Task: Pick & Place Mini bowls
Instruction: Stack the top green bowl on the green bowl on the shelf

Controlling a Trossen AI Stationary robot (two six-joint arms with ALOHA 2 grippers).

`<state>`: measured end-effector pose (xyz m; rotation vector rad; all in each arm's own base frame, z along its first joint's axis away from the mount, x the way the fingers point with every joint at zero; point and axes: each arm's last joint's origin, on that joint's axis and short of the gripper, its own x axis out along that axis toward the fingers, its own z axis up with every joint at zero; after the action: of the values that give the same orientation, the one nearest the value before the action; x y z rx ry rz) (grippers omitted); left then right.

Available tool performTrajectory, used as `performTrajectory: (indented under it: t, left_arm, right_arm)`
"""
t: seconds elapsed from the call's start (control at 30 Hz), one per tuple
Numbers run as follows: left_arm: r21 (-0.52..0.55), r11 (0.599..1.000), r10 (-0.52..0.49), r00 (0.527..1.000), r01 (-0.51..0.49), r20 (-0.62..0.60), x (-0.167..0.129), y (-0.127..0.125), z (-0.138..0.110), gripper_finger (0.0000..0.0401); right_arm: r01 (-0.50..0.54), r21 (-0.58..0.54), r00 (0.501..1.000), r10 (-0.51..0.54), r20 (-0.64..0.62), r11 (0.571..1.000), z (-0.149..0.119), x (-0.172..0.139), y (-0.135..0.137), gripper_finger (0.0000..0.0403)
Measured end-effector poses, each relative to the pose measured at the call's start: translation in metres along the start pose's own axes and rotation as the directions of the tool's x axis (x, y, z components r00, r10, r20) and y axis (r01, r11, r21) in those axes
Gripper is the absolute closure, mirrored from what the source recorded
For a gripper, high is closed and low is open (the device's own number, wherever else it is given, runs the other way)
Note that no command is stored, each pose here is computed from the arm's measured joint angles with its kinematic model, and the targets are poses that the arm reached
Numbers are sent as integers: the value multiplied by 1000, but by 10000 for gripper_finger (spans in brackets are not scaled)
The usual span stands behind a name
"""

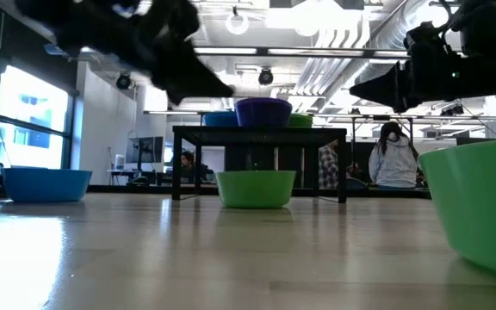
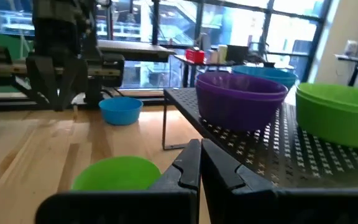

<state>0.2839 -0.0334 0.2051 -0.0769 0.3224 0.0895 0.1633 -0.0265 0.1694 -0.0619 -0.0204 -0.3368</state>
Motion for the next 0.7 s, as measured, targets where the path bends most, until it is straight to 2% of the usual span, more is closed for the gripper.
performTrajectory:
  t: [0.1,0.23,0.33,0.47,0.7]
  left_arm:
    - [4,1000,27,999,-27,40,-14,5,-12,401]
    - [22,996,84,993,-86,80,-31,13,-30,401]
    - [-7,990,139,975,-140,173,-41,19,-40,401]
    - [-53,987,164,947,-155,278,-55,25,-57,401]
    - [-99,969,247,898,-226,364,-74,43,-73,401]
  right_arm:
    - [14,12,999,-14,-46,1000,4,7,1,403]
    - [8,-7,983,-9,-185,1000,17,22,7,403]
    - [7,-33,955,-16,-297,999,30,30,15,403]
    - [17,-27,924,-26,-381,999,46,37,25,398]
    - [-24,-14,859,14,-512,1000,60,65,50,342]
